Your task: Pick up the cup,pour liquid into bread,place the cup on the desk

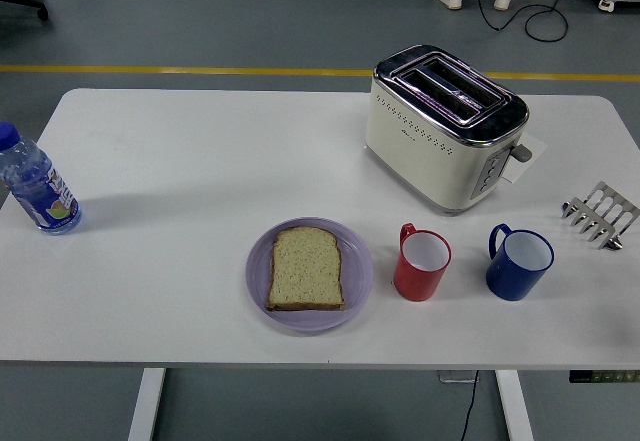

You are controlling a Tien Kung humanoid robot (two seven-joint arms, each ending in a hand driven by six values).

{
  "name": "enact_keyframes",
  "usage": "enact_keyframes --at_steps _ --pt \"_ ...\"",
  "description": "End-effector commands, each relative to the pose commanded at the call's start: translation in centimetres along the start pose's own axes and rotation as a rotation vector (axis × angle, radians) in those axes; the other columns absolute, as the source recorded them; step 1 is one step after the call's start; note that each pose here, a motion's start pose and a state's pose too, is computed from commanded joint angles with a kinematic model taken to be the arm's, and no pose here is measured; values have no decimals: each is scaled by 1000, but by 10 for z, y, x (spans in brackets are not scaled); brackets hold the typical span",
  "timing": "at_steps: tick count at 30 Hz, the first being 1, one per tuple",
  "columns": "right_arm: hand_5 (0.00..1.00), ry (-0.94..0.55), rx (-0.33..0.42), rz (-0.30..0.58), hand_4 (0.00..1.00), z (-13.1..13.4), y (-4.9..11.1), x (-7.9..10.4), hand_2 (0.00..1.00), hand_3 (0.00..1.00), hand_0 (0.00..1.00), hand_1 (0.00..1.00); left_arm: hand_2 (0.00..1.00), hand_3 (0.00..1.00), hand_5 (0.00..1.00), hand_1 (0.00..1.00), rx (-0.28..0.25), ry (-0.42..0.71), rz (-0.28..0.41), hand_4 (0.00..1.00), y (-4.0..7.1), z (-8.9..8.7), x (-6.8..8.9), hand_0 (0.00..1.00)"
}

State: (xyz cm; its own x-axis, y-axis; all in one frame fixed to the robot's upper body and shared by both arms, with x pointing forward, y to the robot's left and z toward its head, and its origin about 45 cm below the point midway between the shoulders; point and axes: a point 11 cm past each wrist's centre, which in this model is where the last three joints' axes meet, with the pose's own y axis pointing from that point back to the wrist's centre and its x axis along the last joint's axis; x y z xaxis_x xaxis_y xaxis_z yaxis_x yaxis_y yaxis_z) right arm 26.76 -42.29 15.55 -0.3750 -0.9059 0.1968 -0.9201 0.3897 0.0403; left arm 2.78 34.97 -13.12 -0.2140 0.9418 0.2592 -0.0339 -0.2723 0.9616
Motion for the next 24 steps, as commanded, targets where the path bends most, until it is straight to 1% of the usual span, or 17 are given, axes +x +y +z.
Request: enact_keyframes --at_steps 1,6,9,11,12,14,16,18,22,24 --pt "156 2 0 -1 940 0 0 0 967 998 986 873 654 507 855 646 0 0 0 243 0 0 0 635" --pt "158 42 31 -61 951 3 13 -12 979 998 997 881 654 506 850 645 -7 7 -1 241 0 5 0 634" --pt "158 53 33 -81 951 6 17 -15 979 998 997 881 654 506 850 645 -10 7 -1 241 0 6 0 634" --pt "158 54 23 -105 951 10 21 -20 979 998 997 881 654 506 850 645 -12 7 -1 241 0 8 0 634" --pt "152 57 18 -117 975 12 23 -23 986 998 998 890 654 506 850 645 -13 7 -2 240 0 8 -1 635" --pt "152 60 12 -132 975 14 25 -26 986 998 998 890 654 506 850 645 -15 7 -2 240 0 9 -1 635" --pt "152 63 2 -156 975 19 31 -33 986 998 998 890 654 506 850 645 -15 7 -2 240 1 10 -1 635" --pt "135 62 -2 -165 986 22 34 -37 990 998 998 898 654 507 851 645 -15 7 -2 241 0 10 -1 635" --pt "135 53 -22 -189 986 31 39 -50 990 998 998 898 654 507 851 645 -15 4 -1 241 0 9 0 635" --pt "126 52 -26 -193 979 33 41 -53 992 998 998 901 654 507 852 645 -15 2 -1 241 0 9 0 635"
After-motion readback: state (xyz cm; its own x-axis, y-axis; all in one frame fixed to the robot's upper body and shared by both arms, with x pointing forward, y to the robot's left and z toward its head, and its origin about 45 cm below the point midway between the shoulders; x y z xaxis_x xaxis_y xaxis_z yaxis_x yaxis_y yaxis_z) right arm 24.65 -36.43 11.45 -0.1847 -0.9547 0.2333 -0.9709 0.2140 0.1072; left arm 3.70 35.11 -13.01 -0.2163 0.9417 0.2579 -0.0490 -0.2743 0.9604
